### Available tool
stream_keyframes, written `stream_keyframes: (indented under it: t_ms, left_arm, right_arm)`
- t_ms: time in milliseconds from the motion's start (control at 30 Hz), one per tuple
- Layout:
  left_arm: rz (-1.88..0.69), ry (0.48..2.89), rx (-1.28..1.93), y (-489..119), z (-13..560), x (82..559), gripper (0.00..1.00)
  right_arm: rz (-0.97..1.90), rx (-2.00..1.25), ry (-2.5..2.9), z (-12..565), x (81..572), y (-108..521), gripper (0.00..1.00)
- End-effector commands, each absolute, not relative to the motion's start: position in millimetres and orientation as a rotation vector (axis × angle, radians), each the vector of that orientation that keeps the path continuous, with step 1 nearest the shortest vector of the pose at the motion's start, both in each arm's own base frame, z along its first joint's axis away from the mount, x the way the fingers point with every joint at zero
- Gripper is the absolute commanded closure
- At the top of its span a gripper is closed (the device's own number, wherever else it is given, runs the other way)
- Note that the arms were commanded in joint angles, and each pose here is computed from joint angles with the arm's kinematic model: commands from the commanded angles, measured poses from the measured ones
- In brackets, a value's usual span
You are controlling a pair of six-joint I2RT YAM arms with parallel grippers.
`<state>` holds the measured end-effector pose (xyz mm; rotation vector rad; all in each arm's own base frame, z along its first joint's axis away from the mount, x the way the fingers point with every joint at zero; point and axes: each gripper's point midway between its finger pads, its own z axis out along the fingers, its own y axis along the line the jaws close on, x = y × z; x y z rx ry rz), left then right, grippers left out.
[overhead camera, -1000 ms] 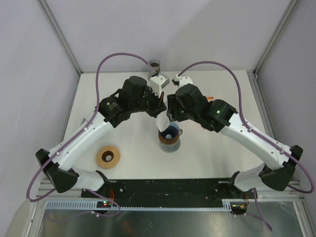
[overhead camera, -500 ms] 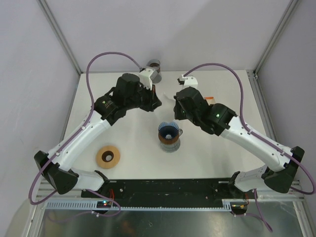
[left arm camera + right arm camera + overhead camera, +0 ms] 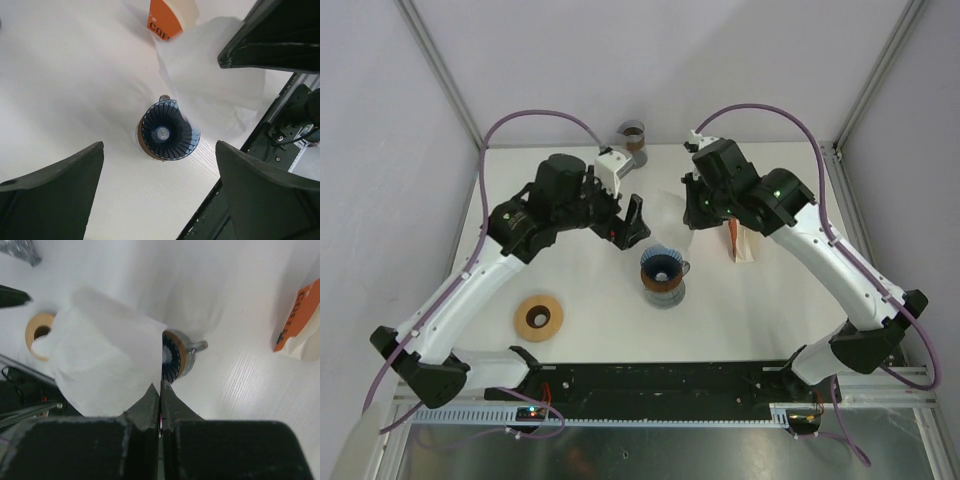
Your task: Place the coffee filter in the dripper
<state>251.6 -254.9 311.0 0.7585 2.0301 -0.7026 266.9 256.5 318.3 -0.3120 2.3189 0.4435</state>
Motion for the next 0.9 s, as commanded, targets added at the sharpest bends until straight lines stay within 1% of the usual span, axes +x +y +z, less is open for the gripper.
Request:
stream_keyframes:
  t_ms: [0, 167, 367, 633, 867]
  left_arm:
    - [-0.709, 1.891, 0.830, -242, 358, 236, 0.01]
    - [-0.680, 1.898, 0.834, -234, 354, 239, 0.00]
    - [-0.677, 1.933, 0.849, -235, 339, 242, 0.00]
    - [-0.657, 1.982, 0.853, -232, 317, 251, 0.00]
    - [-0.647, 1.986, 0.836, -227, 314, 259, 0.00]
  right_arm:
    - [0.537, -0.459, 2.482, 307, 236, 252, 1.00]
    - [0.564, -0.555, 2.584, 284, 225, 261, 1.00]
    - [0.577, -0.591, 2.613, 266, 238, 272, 1.00]
    - [0.501, -0.612, 2.665, 231, 251, 279, 1.00]
    - [0.504, -0.628, 2.673, 209, 255, 287, 1.00]
